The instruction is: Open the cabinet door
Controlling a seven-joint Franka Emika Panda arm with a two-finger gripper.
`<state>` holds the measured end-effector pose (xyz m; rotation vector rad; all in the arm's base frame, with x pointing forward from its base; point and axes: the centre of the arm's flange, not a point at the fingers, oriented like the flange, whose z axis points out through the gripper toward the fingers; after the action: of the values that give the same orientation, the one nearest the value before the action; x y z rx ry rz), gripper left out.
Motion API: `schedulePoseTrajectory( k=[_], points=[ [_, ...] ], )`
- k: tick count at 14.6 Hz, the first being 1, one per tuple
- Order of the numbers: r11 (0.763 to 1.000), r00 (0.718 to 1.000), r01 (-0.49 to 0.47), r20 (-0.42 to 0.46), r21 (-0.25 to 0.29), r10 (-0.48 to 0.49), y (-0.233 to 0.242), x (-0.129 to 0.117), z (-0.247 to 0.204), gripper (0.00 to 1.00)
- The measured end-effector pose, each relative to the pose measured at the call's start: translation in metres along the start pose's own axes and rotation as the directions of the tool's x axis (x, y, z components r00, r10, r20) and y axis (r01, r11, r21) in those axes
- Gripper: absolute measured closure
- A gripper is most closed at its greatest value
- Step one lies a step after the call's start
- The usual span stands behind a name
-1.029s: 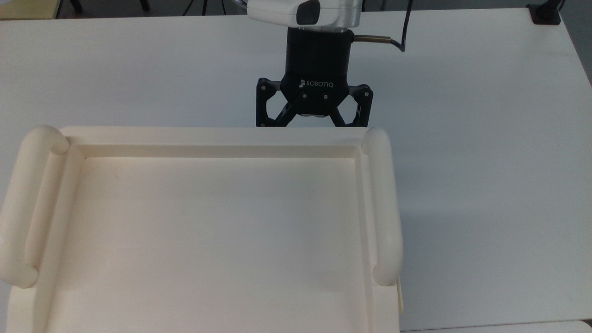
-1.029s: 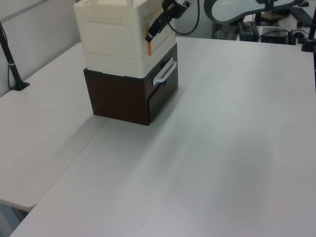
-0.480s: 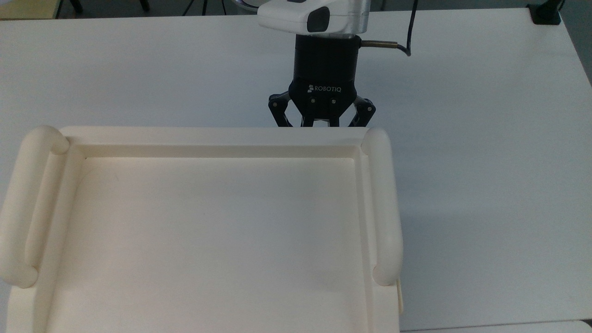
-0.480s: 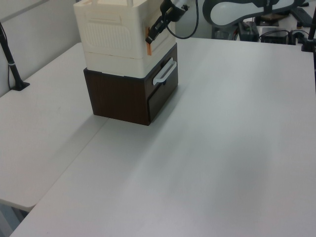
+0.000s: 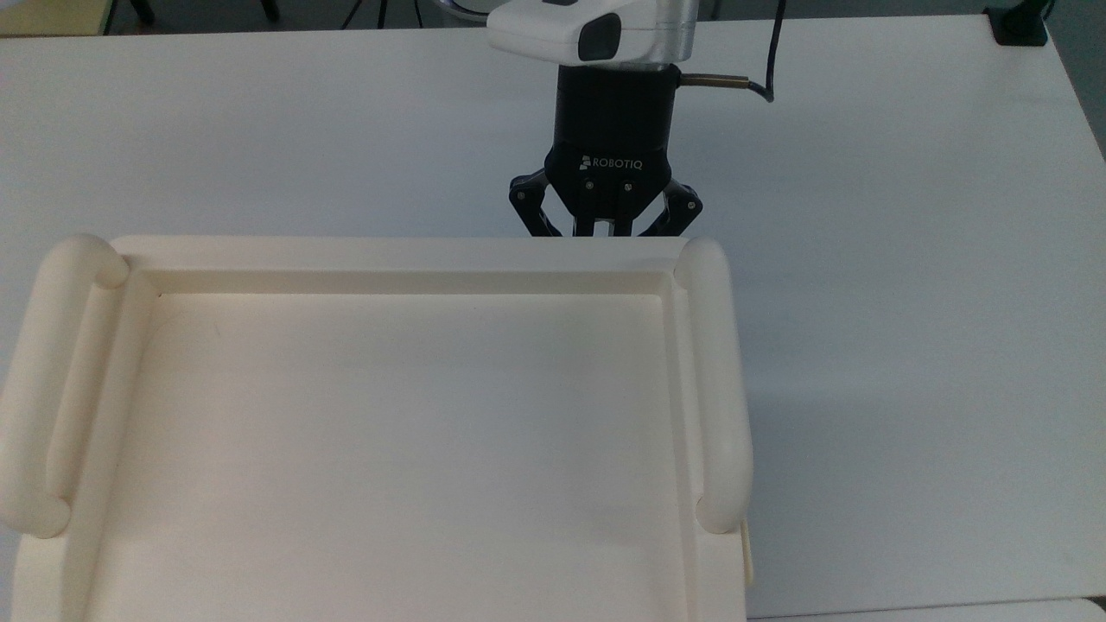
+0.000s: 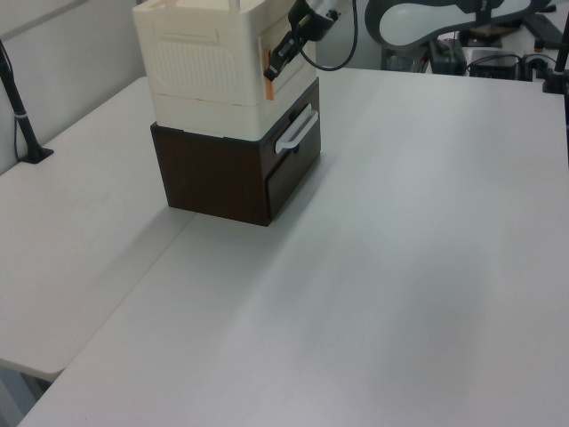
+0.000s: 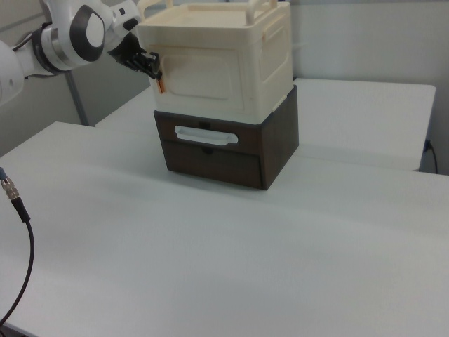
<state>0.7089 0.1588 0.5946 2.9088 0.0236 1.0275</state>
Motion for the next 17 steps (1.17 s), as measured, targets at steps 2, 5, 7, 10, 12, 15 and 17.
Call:
schedulePoseTrajectory(
  k=[2, 5, 7, 10, 12, 15, 17],
  points=[
    [1.0, 0.999, 0.0, 0.045, -0.01, 0.0, -0.001, -0.002, -0.006, 0.86],
    [0.999, 0.987, -0.006, 0.161, -0.037, 0.012, 0.003, -0.012, -0.022, 0.77],
    [0.999, 0.966, -0.028, 0.255, -0.039, 0.037, 0.007, -0.022, -0.026, 0.57],
    [0.997, 0.921, -0.039, 0.384, -0.061, 0.06, 0.018, -0.034, -0.058, 0.17],
    [0.997, 0.919, -0.04, 0.39, -0.064, 0.062, 0.023, -0.033, -0.082, 0.0],
    [0.997, 0.944, -0.07, 0.321, -0.032, 0.076, 0.029, -0.019, -0.126, 0.0],
    [0.996, 0.982, -0.087, 0.172, 0.022, 0.082, 0.026, 0.002, -0.141, 0.0]
  ],
)
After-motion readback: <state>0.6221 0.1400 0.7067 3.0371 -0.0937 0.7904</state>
